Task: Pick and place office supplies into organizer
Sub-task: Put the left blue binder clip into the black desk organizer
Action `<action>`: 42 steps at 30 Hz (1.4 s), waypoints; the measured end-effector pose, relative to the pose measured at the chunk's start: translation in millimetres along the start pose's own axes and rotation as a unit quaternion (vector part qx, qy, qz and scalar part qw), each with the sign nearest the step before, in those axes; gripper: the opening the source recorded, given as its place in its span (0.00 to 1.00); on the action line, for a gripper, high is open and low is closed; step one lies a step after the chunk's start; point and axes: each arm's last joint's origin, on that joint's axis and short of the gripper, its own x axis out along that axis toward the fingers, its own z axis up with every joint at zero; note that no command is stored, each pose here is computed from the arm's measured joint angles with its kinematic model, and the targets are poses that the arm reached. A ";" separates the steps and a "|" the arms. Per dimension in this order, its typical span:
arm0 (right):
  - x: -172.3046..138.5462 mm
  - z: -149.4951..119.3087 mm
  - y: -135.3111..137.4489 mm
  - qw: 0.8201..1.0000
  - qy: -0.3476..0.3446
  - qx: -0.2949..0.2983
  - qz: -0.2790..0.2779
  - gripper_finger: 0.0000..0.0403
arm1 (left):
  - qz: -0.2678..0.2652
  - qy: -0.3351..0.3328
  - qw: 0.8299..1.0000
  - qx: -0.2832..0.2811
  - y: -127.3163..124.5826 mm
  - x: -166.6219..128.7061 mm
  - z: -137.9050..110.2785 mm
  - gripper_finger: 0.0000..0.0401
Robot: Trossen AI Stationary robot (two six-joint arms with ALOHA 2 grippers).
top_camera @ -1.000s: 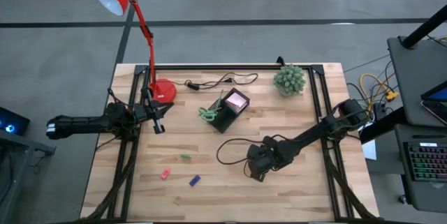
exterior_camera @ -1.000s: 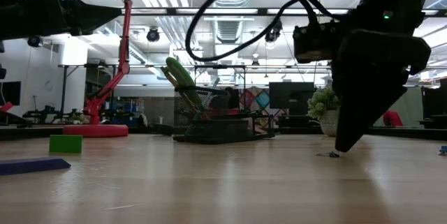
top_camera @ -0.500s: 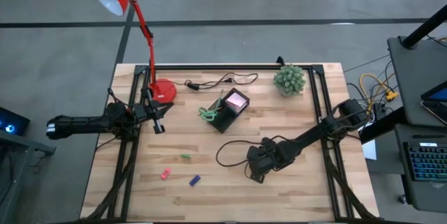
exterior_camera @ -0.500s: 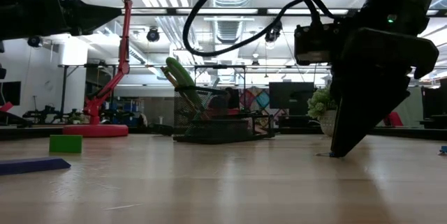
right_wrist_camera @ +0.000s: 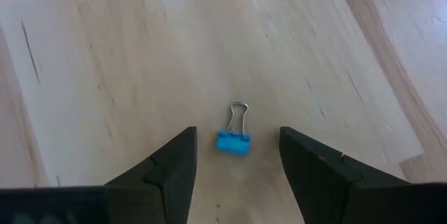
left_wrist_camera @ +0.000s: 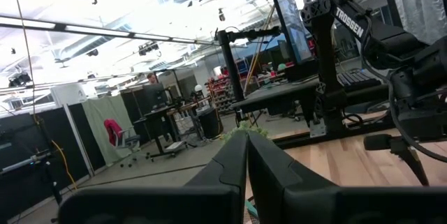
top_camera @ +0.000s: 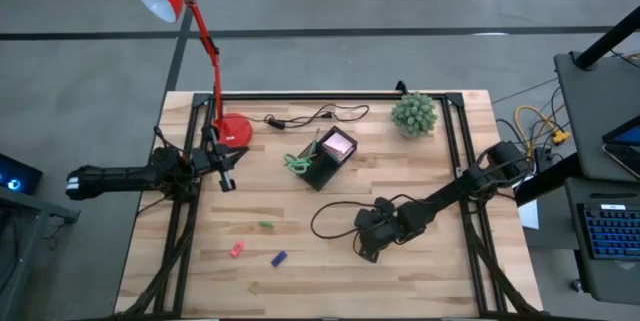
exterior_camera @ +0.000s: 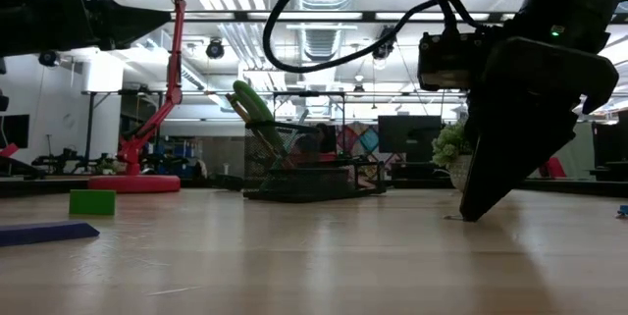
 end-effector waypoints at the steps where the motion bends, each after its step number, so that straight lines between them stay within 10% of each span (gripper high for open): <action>1: 0.0 0.1 0.0 1.000 -0.001 0.001 0.000 0.48 | 0.000 0.000 1.000 0.000 0.0 0.0 0.0 0.00; 42: -3.1 -5.4 8.7 0.998 0.000 -0.058 -0.006 0.13 | 0.000 0.001 1.000 0.000 0.0 0.1 -0.2 0.00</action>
